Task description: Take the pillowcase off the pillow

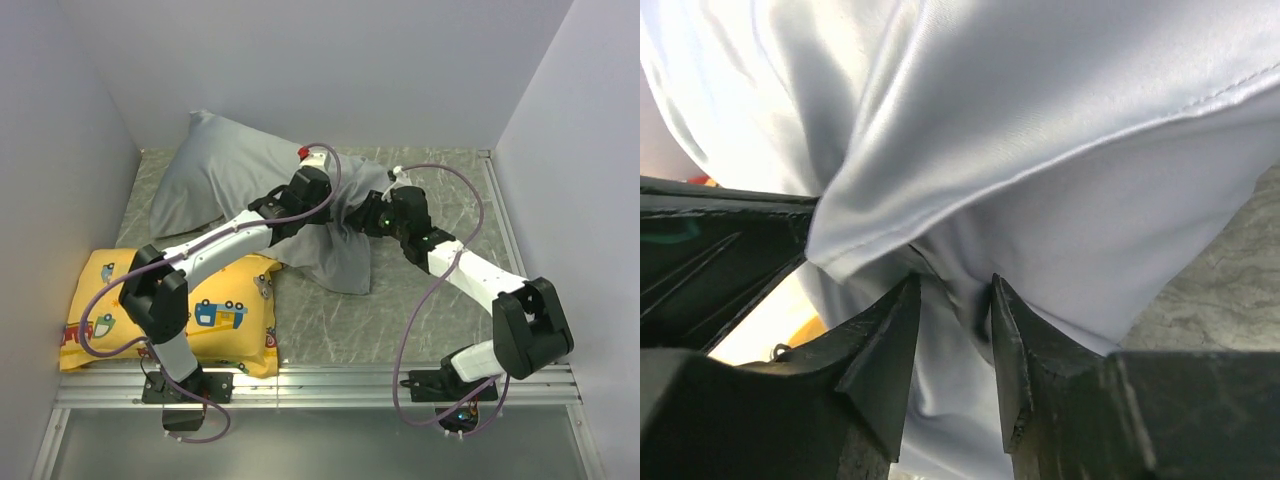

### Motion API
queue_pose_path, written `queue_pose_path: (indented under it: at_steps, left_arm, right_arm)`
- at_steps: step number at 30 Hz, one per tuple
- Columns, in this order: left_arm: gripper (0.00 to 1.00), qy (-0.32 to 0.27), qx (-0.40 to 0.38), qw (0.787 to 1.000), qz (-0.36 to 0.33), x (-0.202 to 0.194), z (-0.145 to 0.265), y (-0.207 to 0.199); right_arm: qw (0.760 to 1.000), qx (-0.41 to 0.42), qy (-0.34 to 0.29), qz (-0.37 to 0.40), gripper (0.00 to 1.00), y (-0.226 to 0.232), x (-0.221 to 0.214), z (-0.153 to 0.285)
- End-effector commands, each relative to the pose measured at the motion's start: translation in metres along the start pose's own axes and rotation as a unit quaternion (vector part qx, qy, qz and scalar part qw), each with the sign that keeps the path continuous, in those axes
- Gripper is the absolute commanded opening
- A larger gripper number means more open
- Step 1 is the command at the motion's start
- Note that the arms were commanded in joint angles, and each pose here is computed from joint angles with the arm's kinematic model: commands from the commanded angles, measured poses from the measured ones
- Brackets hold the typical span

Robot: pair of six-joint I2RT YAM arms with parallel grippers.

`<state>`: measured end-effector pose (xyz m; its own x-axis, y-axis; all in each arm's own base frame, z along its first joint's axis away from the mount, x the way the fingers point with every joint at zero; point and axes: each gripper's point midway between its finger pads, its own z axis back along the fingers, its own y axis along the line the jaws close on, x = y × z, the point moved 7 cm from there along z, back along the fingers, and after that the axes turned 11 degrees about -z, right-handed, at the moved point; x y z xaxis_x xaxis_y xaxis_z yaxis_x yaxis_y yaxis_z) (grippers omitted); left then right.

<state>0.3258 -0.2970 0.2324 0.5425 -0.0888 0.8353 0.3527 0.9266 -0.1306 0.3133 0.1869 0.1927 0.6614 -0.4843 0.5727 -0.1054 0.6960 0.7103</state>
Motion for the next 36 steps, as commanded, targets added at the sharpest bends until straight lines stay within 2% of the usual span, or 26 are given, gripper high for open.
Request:
queue_pose_path:
  at_steps: [1, 12, 14, 16, 20, 22, 26, 29, 31, 34, 35, 36]
  left_arm:
    - [0.00, -0.033, 0.008, 0.999, 0.018, 0.021, 0.016, 0.012]
    - [0.00, -0.047, 0.036, 0.997, 0.041, 0.033, 0.030, 0.039]
    - [0.00, -0.049, 0.047, 0.997, 0.040, 0.036, 0.032, 0.043]
    - [0.00, -0.049, 0.064, 0.996, 0.044, 0.039, 0.033, 0.054]
    - [0.00, -0.069, 0.090, 0.991, 0.069, 0.055, 0.042, 0.089]
    - [0.00, -0.069, 0.104, 0.990, 0.072, 0.057, 0.044, 0.100]
    - [0.01, -0.078, 0.147, 0.981, 0.099, 0.062, 0.051, 0.136]
    - [0.00, -0.096, 0.102, 0.985, 0.100, 0.066, 0.057, 0.134]
    - [0.02, -0.097, 0.045, 0.990, 0.091, 0.067, 0.058, 0.115]
    - [0.37, -0.098, 0.004, 0.993, 0.058, 0.065, 0.057, 0.074]
    - [0.56, -0.091, -0.019, 0.995, 0.040, 0.061, 0.056, 0.050]
    - [0.62, -0.091, -0.031, 0.995, 0.030, 0.059, 0.056, 0.039]
  right_arm:
    - [0.999, 0.011, -0.039, 0.008, 0.42, 0.004, 0.015, 0.005]
    - [0.999, 0.013, -0.033, -0.008, 0.42, -0.008, 0.019, -0.002]
    - [0.999, 0.013, -0.032, -0.011, 0.34, -0.009, 0.019, -0.004]
    - [0.999, 0.001, -0.029, -0.014, 0.18, -0.013, 0.019, -0.006]
    - [0.999, -0.029, -0.033, -0.021, 0.04, -0.028, 0.018, -0.003]
    - [0.997, -0.058, -0.041, -0.028, 0.00, -0.041, 0.022, -0.001]
    - [0.987, -0.131, -0.067, -0.065, 0.00, -0.081, 0.032, 0.012]
    - [0.981, -0.158, -0.079, -0.083, 0.00, -0.100, 0.037, 0.021]
    - [0.981, -0.161, -0.074, -0.080, 0.00, -0.102, 0.036, 0.022]
    - [0.985, -0.132, -0.064, -0.086, 0.00, -0.097, 0.031, 0.020]
    - [0.987, -0.122, -0.066, -0.087, 0.00, -0.095, 0.031, 0.020]
    - [0.987, -0.117, -0.065, -0.088, 0.00, -0.094, 0.032, 0.020]
